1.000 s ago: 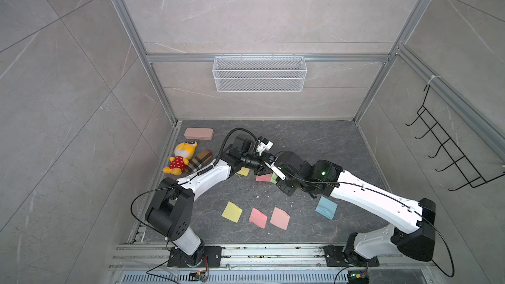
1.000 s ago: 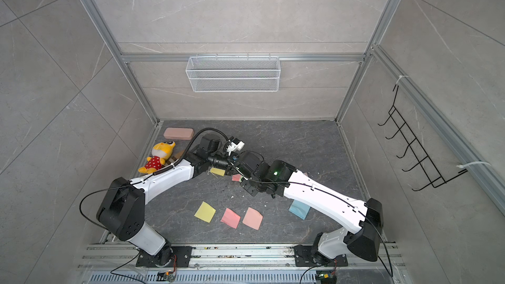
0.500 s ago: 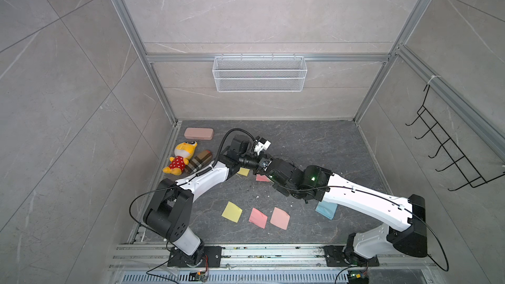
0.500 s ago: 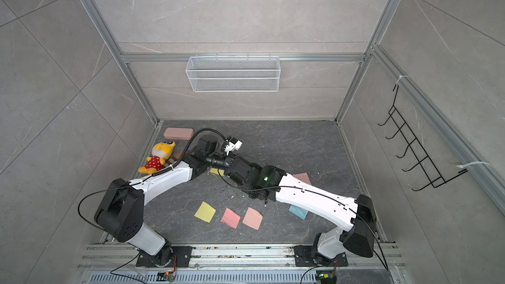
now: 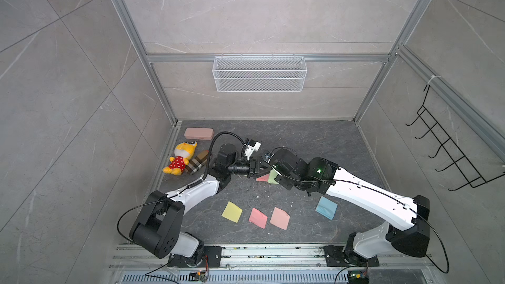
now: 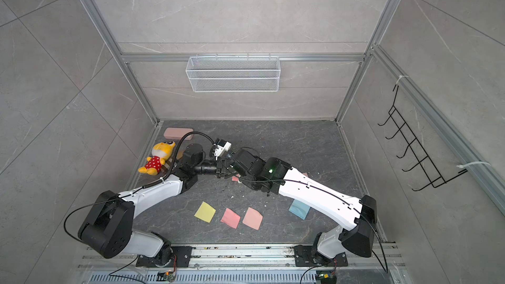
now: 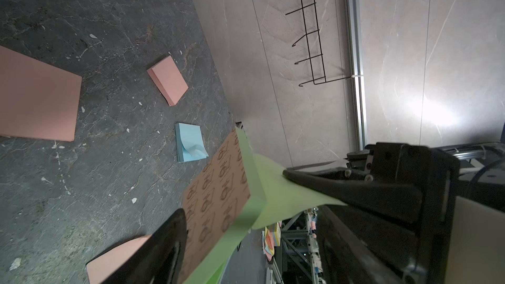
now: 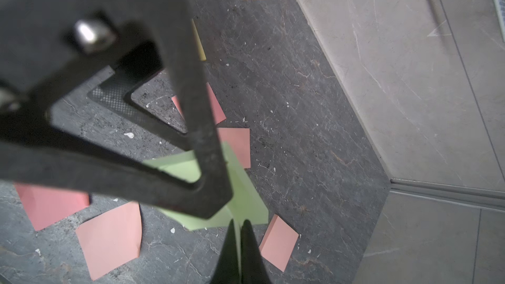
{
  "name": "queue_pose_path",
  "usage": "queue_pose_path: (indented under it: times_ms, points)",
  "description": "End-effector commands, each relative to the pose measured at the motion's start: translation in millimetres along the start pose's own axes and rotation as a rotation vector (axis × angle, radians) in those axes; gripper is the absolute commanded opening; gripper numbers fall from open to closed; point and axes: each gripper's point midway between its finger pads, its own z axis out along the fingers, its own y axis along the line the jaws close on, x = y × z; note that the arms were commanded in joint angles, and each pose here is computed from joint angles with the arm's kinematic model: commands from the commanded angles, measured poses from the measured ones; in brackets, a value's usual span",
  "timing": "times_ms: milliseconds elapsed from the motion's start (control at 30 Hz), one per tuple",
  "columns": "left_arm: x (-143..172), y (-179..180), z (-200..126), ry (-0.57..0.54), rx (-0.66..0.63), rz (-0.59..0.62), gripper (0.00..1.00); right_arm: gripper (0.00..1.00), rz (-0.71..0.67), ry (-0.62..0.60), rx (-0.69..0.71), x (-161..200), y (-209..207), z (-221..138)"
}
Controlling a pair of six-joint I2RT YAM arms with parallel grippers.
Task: Tear off pages from different memo pads
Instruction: Tear off the paper from the memo pad, then place the memo pad at the center of the board.
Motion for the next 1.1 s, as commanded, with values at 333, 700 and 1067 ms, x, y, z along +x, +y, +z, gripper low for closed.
queue_pose_path:
  times_ms: [333, 700, 1067]
  points:
    - [1, -23, -8, -0.036, 0.047, 0.279, 0.73, 0.0, 0.012, -0.027, -0.047, -27, -9, -24]
    - [-3, -2, -2, 0.03, -0.022, 0.192, 0.04, 0.0, 0.069, 0.014, 0.182, -21, -50, -13]
    - [-9, 70, -39, -0.043, -0.245, -0.125, 0.0, 0.0, 0.202, 0.24, 0.396, 52, -94, 25]
